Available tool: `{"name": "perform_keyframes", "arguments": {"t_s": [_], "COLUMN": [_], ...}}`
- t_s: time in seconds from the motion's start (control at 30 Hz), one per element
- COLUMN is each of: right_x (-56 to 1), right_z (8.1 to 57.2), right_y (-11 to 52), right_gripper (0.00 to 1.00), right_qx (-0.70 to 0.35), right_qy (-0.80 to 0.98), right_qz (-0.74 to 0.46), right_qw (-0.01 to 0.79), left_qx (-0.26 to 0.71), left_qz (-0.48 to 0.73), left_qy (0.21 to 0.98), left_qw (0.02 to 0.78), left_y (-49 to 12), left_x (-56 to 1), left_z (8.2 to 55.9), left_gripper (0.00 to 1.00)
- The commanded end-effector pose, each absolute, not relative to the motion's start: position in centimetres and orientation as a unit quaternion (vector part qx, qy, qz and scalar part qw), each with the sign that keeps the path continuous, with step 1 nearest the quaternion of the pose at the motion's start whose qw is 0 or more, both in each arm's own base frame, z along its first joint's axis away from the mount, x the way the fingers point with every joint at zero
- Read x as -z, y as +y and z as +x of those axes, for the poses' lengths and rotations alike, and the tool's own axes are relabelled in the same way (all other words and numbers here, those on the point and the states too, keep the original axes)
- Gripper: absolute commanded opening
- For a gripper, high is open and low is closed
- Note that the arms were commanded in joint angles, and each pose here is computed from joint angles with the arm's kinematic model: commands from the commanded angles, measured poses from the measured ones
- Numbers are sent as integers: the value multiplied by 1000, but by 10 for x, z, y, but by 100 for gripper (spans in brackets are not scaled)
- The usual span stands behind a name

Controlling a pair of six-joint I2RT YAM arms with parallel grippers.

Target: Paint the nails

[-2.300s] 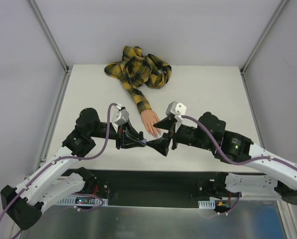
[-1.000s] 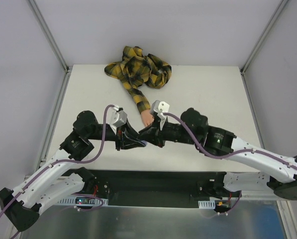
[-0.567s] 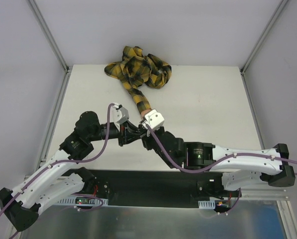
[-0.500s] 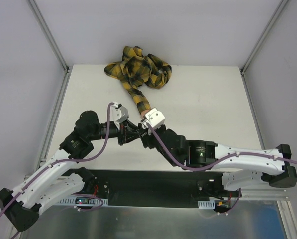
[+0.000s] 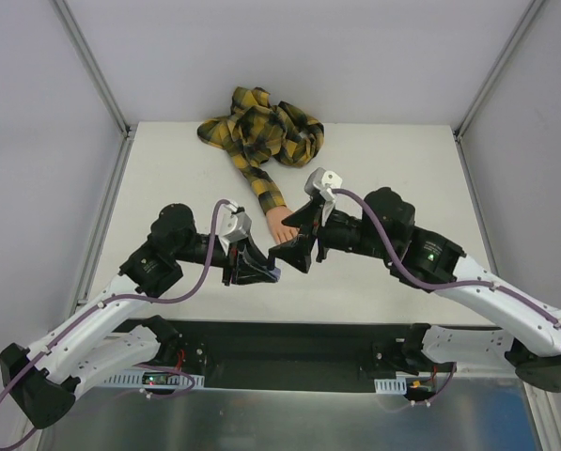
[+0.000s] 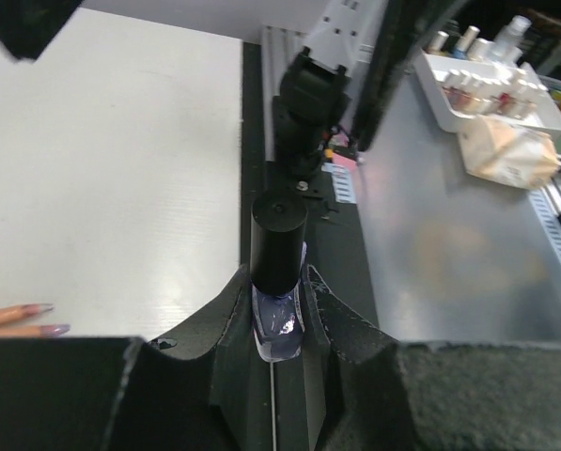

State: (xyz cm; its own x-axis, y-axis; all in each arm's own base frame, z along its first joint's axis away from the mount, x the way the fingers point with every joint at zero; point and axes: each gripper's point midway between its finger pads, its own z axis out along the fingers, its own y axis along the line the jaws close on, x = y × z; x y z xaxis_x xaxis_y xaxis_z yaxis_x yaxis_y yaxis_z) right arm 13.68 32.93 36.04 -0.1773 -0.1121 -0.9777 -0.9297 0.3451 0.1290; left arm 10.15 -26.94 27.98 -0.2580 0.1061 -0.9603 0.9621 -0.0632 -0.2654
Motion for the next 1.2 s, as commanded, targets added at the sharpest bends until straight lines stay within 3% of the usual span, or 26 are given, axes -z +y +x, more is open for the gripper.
{"name": "perform_keyframes", "arguments": {"t_s": [0.0, 0.13, 0.43, 0.63, 0.8, 0.9, 0.93, 1.03, 1.07, 1.17], "right_x": [-389, -385, -361, -349, -351, -352, -352, -345, -342, -335], "right_z": [96, 94, 87, 84, 84, 84, 85, 108, 148, 155], "right_y": [343, 349, 353, 352, 352, 352, 351, 349, 337, 334], "right_gripper": [71, 61, 59, 52, 36, 13, 1, 1, 1, 0], "right_qx": [-531, -543, -552, -555, -561, -560, -556, -466, -378, -302], "right_qy": [572, 567, 566, 571, 567, 569, 571, 613, 655, 695], "right_qz": [-454, -462, -481, -483, -479, -473, -471, -413, -325, -244], "right_qw": [430, 413, 378, 364, 367, 372, 378, 486, 568, 605], "left_qx": [596, 598, 600, 597, 595, 582, 574, 497, 476, 425], "left_qz": [520, 523, 528, 527, 524, 508, 500, 436, 423, 395], "left_qy": [490, 486, 475, 474, 478, 495, 502, 573, 594, 622], "left_qw": [366, 365, 368, 375, 379, 398, 410, 485, 492, 526], "left_y": [-268, -267, -265, -264, -264, -267, -268, -265, -261, -252], "left_x": [-308, -309, -313, -314, -314, -313, -314, -306, -301, -297], "left_z": [71, 69, 64, 64, 67, 77, 82, 129, 138, 162], "left_gripper": [0, 0, 0, 0, 0, 0, 0, 0, 0, 0]}}
